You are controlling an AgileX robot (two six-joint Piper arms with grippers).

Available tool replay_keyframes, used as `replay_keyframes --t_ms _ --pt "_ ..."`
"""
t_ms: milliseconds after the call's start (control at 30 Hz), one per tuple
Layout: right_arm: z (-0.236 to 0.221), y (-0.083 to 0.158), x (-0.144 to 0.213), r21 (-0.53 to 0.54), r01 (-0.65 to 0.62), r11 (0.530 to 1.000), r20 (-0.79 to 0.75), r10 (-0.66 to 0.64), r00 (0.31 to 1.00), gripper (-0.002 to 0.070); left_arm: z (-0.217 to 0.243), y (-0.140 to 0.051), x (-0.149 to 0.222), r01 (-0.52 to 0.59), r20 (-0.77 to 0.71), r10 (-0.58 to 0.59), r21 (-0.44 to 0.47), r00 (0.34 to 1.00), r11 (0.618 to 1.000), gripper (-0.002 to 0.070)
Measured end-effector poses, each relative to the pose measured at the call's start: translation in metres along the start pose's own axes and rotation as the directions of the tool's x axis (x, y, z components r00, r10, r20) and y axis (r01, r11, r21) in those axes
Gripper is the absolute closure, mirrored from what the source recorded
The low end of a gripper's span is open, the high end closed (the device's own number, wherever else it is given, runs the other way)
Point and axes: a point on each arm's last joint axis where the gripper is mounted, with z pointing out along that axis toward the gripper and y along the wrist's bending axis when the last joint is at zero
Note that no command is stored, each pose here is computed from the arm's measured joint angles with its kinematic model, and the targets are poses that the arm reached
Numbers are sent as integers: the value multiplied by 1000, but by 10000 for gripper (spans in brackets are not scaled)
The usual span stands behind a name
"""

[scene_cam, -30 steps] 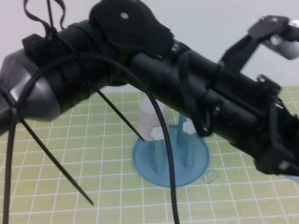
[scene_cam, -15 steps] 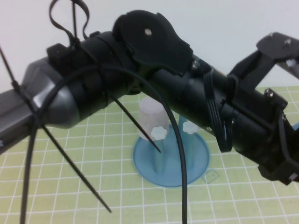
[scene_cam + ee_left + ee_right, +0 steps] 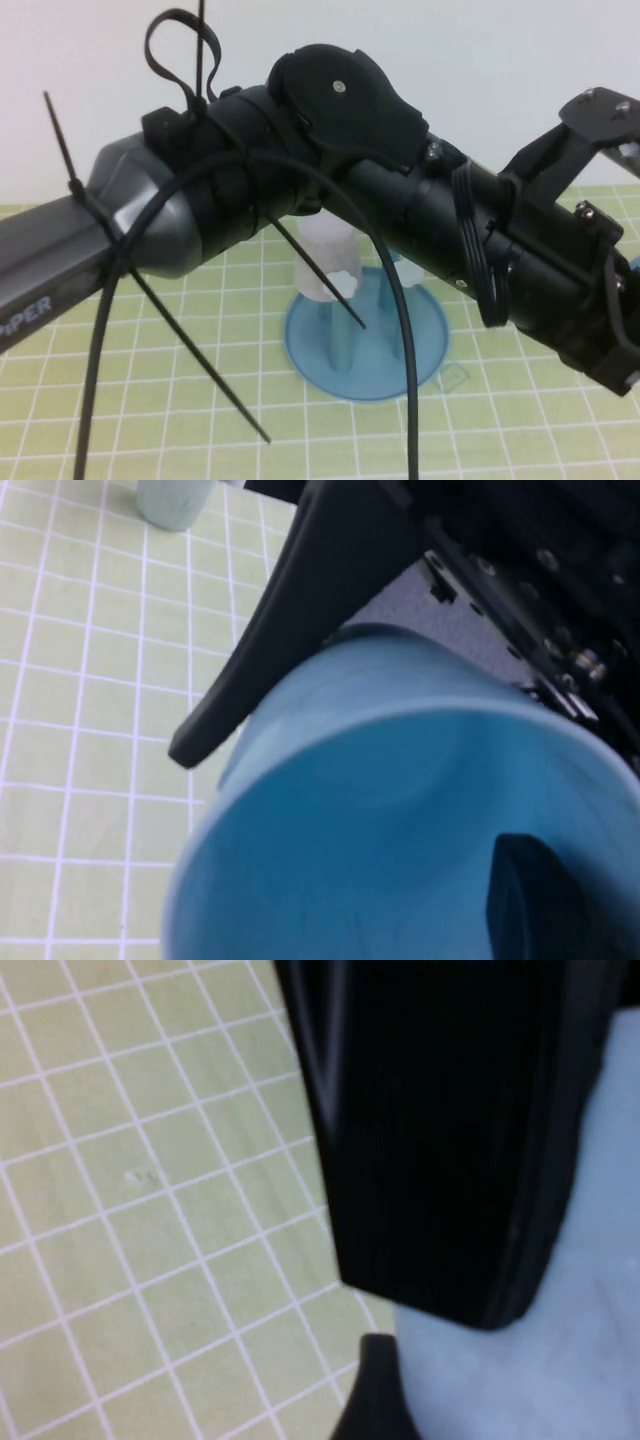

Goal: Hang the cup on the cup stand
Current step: Adjust the cup with two arms

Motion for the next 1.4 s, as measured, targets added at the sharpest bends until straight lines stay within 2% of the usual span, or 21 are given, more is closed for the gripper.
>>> replay_keyframes --t_ms 167,267,367,500,633,733,833,933,1033,1133,1233,1400 --pt "1 -3 0 35 11 999 14 -11 1000 48 6 7 3 28 4 -28 9 1000 1000 675" --pt "1 -3 -1 34 15 999 17 -16 1000 5 3 13 1 57 31 -56 -34 998 998 675" --pt "0 -4 2 49 3 999 -16 -2 1000 -6 -3 20 -1 100 57 -96 -64 994 993 675" --pt "-2 -10 13 111 -44 993 -142 60 988 -6 -12 28 -1 127 81 -121 -79 989 989 675" --pt "-5 -17 24 232 -146 962 -227 200 953 -6 -19 29 -5 134 124 -123 -77 985 988 675" --pt "-8 -28 23 370 -254 894 -149 327 933 -2 -22 30 -10 114 179 -101 -62 979 992 675" --pt "-12 -42 16 489 -386 782 39 422 906 16 -24 30 -16 81 243 -63 -64 968 995 675" --pt "-18 -54 6 529 -530 663 266 463 845 34 -28 32 -22 64 310 -38 -75 950 995 675" --pt "-26 -63 -5 488 -675 553 499 458 736 38 -32 37 -27 62 368 -16 -114 930 992 675" --pt "-33 -70 -13 398 -782 479 685 412 601 40 -35 39 -31 79 422 -19 -125 907 989 675" --pt "-35 -72 -15 317 -836 448 798 350 490 40 -36 38 -34 66 450 -7 -117 893 991 675" --pt "-35 -66 -10 180 -891 416 890 317 328 40 -37 38 -35 -6 446 77 -158 892 987 675"
